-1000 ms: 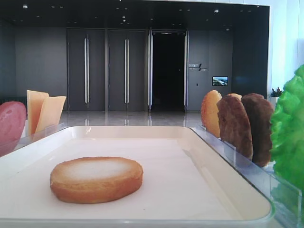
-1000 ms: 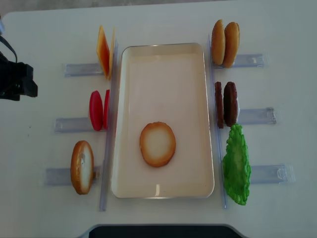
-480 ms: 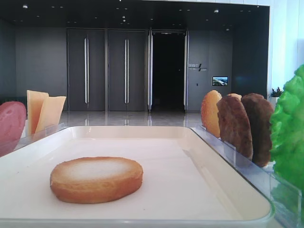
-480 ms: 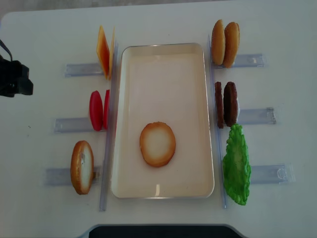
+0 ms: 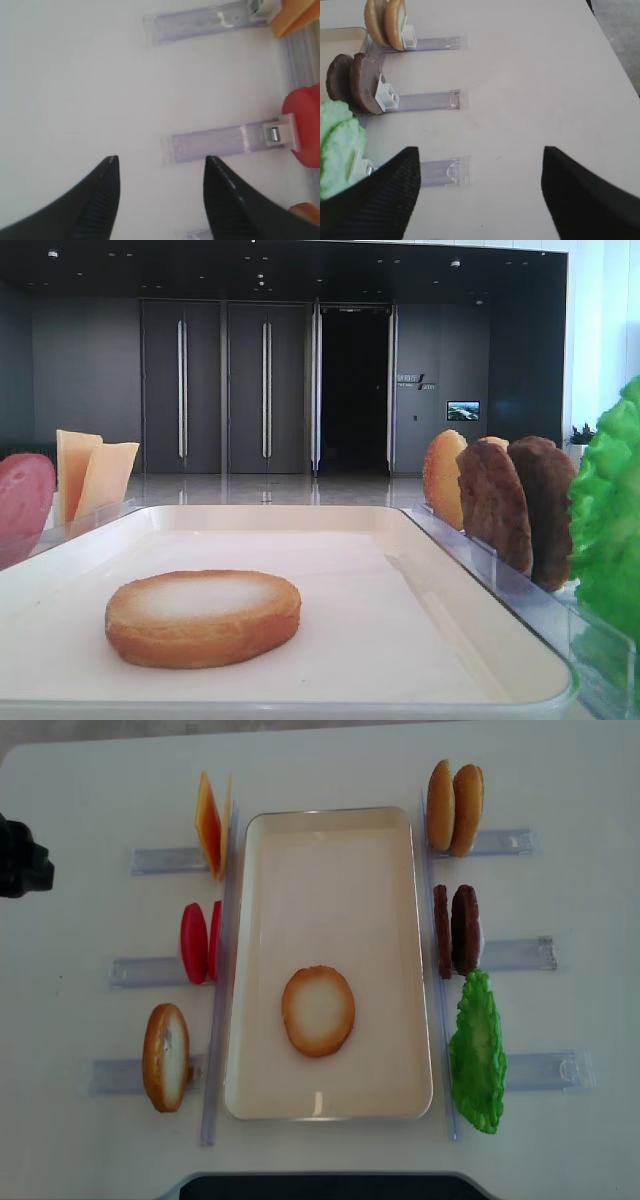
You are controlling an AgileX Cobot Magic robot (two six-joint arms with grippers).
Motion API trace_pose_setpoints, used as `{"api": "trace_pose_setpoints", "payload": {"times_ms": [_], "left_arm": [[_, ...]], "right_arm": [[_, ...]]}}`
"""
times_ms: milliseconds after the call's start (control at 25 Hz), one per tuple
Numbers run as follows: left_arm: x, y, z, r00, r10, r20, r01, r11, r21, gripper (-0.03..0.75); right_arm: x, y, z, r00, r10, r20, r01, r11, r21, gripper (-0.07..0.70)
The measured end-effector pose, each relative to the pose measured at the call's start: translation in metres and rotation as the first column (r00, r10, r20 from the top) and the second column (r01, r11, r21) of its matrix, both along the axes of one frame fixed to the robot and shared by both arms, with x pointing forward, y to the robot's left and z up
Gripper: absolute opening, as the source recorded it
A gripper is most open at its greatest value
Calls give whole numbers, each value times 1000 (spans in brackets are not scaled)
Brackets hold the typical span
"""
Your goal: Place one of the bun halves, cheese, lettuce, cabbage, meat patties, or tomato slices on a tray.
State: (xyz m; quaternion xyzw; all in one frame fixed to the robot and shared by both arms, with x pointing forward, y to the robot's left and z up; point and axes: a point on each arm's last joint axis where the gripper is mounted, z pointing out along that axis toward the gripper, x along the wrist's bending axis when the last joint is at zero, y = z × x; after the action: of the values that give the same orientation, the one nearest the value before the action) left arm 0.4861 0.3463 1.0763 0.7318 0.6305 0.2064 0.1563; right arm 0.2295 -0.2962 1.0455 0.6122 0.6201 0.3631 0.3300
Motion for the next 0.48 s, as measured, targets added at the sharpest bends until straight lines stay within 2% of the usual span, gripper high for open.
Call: {"api": "trace_pose_setpoints", "payload": {"times_ms": [200, 480], "left_arm": [[-21, -20, 26, 996, -38, 85, 37, 999, 22, 402], [-63, -26, 57, 983, -32, 183, 27, 999, 31, 391]], "right_arm": [[0, 0, 0, 1000, 0, 0, 0, 1000, 0, 514], [0, 0, 0, 1000, 0, 0, 0, 1000, 0, 514]]}}
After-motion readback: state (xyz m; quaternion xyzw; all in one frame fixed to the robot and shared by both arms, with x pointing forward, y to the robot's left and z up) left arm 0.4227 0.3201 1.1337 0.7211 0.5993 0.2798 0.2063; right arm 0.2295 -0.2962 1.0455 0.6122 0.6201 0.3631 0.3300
